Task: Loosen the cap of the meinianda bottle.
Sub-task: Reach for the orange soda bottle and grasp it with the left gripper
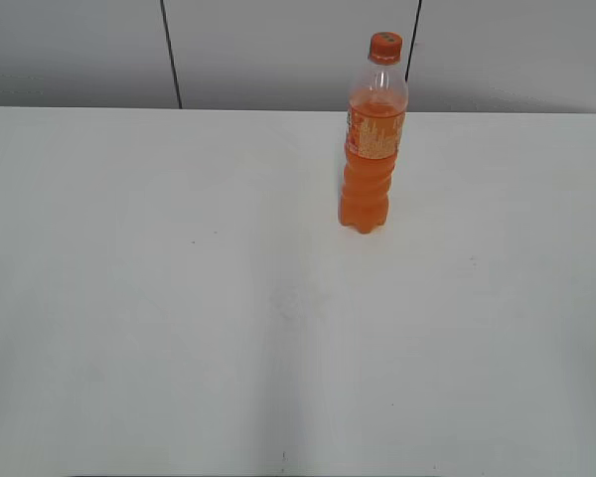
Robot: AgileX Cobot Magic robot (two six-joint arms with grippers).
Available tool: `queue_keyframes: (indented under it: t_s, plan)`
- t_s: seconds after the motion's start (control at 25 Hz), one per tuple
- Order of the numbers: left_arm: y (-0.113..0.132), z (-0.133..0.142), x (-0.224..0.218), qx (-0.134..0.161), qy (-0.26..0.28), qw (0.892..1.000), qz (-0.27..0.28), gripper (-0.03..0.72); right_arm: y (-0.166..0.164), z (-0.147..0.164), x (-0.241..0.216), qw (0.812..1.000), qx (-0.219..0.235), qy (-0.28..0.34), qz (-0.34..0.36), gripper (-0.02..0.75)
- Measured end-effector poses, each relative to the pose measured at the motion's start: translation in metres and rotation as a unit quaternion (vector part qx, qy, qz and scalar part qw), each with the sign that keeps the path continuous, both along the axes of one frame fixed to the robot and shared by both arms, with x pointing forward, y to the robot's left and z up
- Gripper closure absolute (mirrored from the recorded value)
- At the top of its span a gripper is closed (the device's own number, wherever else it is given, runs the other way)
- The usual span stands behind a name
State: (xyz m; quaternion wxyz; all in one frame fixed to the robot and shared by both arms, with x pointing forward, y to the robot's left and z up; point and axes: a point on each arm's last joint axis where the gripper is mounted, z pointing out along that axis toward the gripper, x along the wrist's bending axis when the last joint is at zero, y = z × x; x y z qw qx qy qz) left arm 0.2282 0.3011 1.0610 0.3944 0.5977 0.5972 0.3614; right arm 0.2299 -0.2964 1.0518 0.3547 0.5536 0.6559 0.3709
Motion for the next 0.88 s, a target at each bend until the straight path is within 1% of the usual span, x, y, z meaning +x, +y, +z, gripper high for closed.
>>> queue_keyframes:
  t_s: [0.24,0.4,0.48,0.6,0.72,0.84,0.88]
  plan:
    - [0.001,0.002,0.000,0.003,-0.008,1.000,0.002,0.209,0.000,0.000,0.000,1.000,0.000,0.000,0.000,0.146]
    - [0.001,0.023,0.000,0.006,-0.061,0.998,0.005,0.209,0.000,0.000,0.000,1.000,0.000,0.000,0.000,0.146]
    - [0.001,0.037,0.006,0.016,-0.074,0.997,0.002,0.209,0.000,0.000,0.000,1.000,0.000,0.000,0.000,0.146]
    - [0.001,0.057,0.026,0.028,-0.093,0.995,-0.003,0.209,0.000,0.000,0.000,1.000,0.000,0.000,0.000,0.146]
    - [-0.001,0.078,0.052,0.029,-0.125,0.992,-0.003,0.209,0.000,0.000,0.000,1.000,0.000,0.000,0.000,0.146]
    - [-0.002,0.096,0.084,0.030,-0.169,0.985,-0.003,0.209,0.000,0.000,0.000,1.000,0.000,0.000,0.000,0.146]
    - [-0.002,0.099,0.097,0.033,-0.176,0.984,-0.004,0.209,0.000,0.000,0.000,1.000,0.000,0.000,0.000,0.146]
